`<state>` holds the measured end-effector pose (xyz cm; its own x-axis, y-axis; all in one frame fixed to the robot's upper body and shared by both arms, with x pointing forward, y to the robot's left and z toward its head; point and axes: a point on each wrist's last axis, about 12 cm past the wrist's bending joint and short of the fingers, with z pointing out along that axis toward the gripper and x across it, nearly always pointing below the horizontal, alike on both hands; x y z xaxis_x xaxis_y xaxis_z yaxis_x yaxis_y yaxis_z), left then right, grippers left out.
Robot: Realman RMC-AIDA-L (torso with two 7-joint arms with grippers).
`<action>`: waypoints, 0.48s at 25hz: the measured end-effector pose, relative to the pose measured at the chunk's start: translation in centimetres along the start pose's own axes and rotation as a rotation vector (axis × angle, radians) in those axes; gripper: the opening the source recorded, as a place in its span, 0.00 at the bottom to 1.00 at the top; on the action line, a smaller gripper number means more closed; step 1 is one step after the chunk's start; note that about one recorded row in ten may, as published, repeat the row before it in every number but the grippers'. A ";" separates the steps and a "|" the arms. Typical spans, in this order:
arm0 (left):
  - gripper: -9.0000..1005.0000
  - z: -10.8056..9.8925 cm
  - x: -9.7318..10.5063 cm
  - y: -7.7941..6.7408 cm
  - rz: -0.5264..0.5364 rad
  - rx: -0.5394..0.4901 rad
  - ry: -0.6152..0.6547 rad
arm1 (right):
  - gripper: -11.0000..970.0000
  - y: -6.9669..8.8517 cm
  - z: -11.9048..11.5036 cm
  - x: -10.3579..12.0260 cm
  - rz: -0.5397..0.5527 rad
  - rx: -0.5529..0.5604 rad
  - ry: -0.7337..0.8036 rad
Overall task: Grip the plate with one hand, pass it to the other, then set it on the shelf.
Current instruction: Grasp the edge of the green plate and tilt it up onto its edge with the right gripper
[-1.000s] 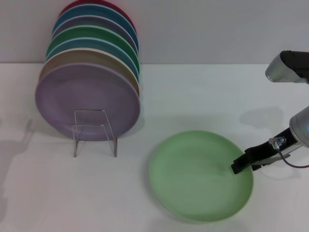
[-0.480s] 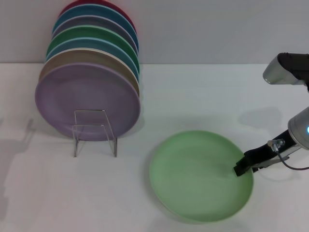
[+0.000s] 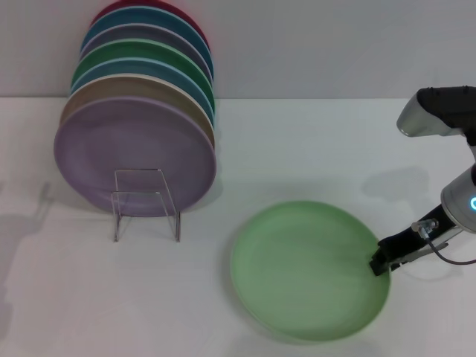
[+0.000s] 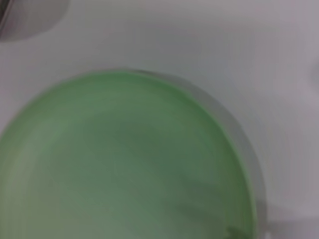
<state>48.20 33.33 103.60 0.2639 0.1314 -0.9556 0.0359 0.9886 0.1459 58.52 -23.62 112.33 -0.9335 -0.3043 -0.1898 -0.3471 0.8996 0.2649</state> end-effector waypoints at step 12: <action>0.79 0.1 0.1 0.0 0.000 -0.001 0.005 | 0.09 0.4 -0.7 -0.6 -0.043 0.039 -0.044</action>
<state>48.28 33.33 103.57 0.2593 0.1315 -0.9568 0.0348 0.9888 0.1453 58.86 -23.30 113.15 -0.9127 -0.3292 -0.2421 -0.3819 0.8978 0.2191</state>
